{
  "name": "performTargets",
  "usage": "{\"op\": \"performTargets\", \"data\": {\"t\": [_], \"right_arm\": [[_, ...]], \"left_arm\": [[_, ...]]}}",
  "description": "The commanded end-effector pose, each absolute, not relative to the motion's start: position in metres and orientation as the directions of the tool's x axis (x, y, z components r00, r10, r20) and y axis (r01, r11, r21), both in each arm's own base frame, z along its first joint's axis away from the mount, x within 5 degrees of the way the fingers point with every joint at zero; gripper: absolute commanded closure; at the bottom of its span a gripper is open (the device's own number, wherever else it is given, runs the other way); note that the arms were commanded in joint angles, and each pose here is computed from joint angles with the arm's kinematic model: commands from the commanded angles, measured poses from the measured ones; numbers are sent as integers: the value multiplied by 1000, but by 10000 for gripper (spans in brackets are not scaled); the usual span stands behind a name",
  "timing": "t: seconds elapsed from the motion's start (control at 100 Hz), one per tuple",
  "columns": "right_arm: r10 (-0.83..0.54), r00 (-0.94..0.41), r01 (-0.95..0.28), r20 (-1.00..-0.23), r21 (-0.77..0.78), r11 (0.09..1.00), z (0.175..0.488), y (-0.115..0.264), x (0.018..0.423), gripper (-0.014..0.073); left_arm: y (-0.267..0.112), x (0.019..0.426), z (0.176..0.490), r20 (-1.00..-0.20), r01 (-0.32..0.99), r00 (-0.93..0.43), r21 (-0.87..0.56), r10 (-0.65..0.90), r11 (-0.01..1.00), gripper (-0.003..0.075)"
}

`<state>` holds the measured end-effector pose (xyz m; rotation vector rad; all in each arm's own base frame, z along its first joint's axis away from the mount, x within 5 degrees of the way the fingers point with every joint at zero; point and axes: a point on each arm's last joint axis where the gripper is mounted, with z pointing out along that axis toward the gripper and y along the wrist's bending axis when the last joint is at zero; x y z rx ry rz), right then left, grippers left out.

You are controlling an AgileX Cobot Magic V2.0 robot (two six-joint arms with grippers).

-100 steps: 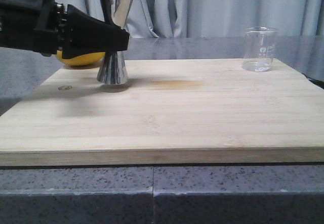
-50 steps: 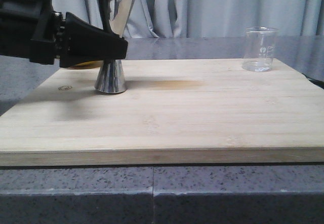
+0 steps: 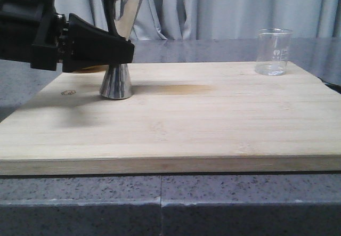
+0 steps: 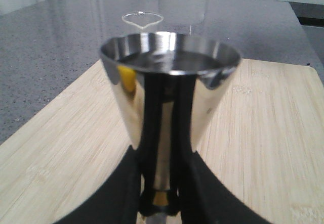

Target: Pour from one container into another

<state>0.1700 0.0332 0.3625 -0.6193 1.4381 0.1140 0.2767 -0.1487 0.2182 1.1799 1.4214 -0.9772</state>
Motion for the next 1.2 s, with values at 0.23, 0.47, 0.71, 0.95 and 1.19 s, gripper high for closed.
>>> {"op": "performTargets", "data": {"t": [0.23,0.47,0.71,0.95,1.19], "right_arm": [[-247,188,-421,-951,-305,854,374,33,167,51],[-245,188,-423,-951,-303,854,374,33,167,51],[-245,188,-423,-951,-303,854,374,33,167,51],[-245,188,-423,-951,-303,854,374,33,167,51],[-245,188,-423,-951,-303,854,374,33,167,51]], "left_arm": [[-150,274,244,-999,983,31,33,16,178,739],[-150,274,244,-999,983,31,33,16,178,739],[-150,274,244,-999,983,38,40,17,178,739],[-150,274,244,-999,983,38,40,17,178,739],[-150,274,244,-999,983,36,39,17,178,739]]}}
